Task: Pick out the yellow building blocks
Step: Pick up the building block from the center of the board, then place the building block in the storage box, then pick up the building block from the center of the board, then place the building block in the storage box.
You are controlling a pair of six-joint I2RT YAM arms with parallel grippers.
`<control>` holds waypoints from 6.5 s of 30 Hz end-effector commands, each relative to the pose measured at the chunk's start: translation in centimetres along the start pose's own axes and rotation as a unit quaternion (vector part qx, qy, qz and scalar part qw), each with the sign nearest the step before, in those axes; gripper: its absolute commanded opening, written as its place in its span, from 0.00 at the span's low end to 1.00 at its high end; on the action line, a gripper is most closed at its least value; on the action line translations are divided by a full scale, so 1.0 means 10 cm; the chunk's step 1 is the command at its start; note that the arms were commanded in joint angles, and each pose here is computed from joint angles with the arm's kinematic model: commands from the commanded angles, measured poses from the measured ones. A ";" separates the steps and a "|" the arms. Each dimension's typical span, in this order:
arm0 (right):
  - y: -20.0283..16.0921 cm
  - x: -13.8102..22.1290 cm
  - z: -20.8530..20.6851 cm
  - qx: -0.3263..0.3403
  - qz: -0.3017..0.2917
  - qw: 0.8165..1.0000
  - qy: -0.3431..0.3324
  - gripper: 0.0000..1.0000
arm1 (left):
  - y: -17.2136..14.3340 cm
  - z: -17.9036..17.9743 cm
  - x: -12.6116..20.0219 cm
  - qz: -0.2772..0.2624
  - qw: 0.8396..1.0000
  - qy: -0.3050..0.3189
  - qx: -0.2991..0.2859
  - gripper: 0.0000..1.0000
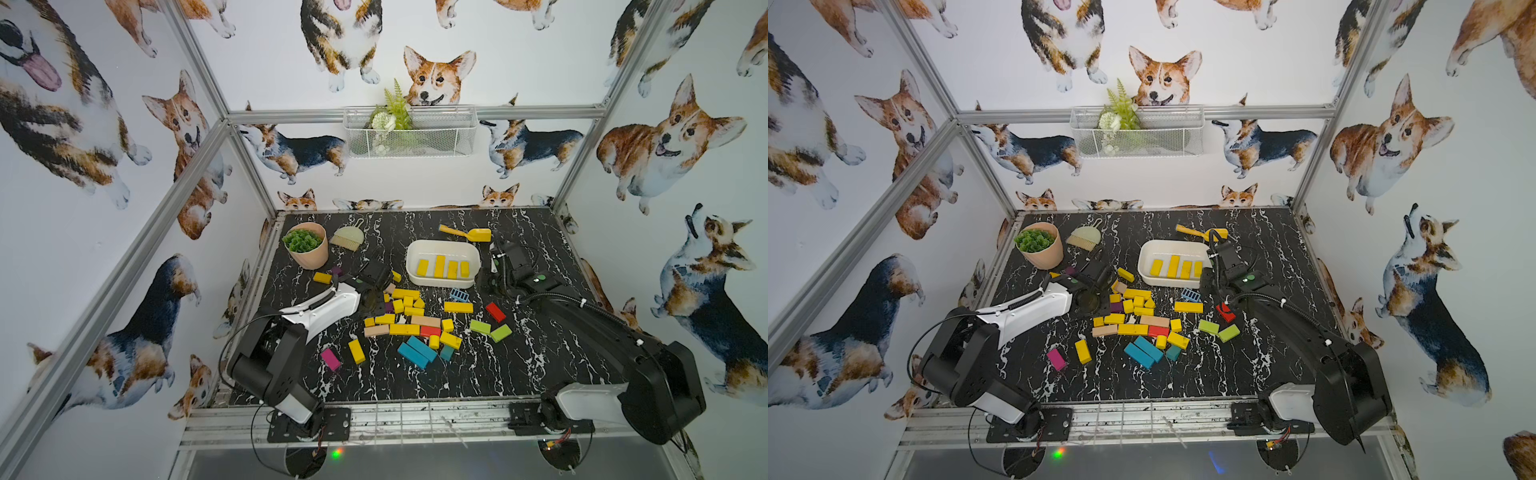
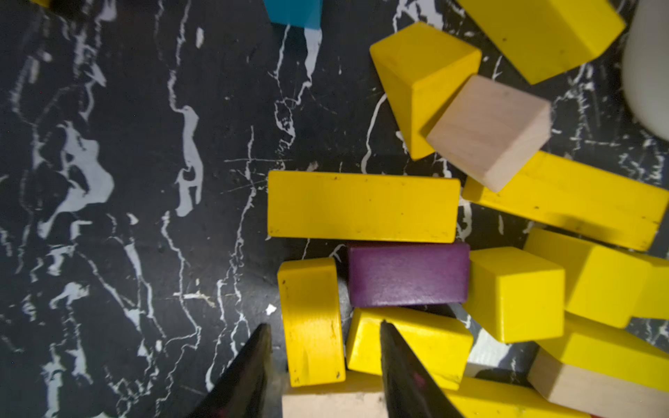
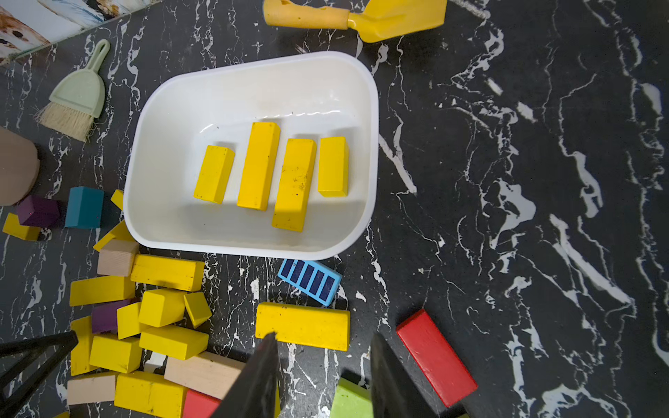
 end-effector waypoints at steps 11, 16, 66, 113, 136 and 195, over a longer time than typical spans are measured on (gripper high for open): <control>-0.08 0.08 -0.08 -0.009 -0.007 0.999 -0.030 0.44 | -0.05 0.11 -0.14 0.008 0.999 0.018 0.038 0.47; -0.08 0.07 -0.08 -0.010 -0.006 1.000 -0.029 0.44 | -0.08 0.16 -0.18 0.007 0.999 0.026 0.039 0.44; -0.45 0.32 -0.27 -0.036 -0.014 0.998 -0.058 0.44 | 0.46 -2.21 0.45 -0.077 0.966 -0.125 -0.212 0.18; -0.38 0.42 -0.23 -0.001 -0.011 0.999 -0.040 0.45 | 0.70 -1.69 0.75 -0.134 0.973 -0.150 -0.115 0.49; -0.25 -0.01 0.13 0.040 0.029 0.999 0.006 0.46 | -0.74 0.70 0.76 0.011 0.996 0.005 0.085 0.51; -0.46 0.24 -0.04 -0.002 0.001 1.000 -0.018 0.45 | 0.69 -2.29 0.69 -0.123 0.966 -0.137 -0.180 0.26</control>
Point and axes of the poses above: each gripper's point midway between its finger pads, its own x axis back along the fingers, its own z axis along the line the jaws close on, y = z × x, the point moved 10 cm from there along x, back along the fingers, and after that the axes turned 14 degrees about x, right-handed, at the moved point
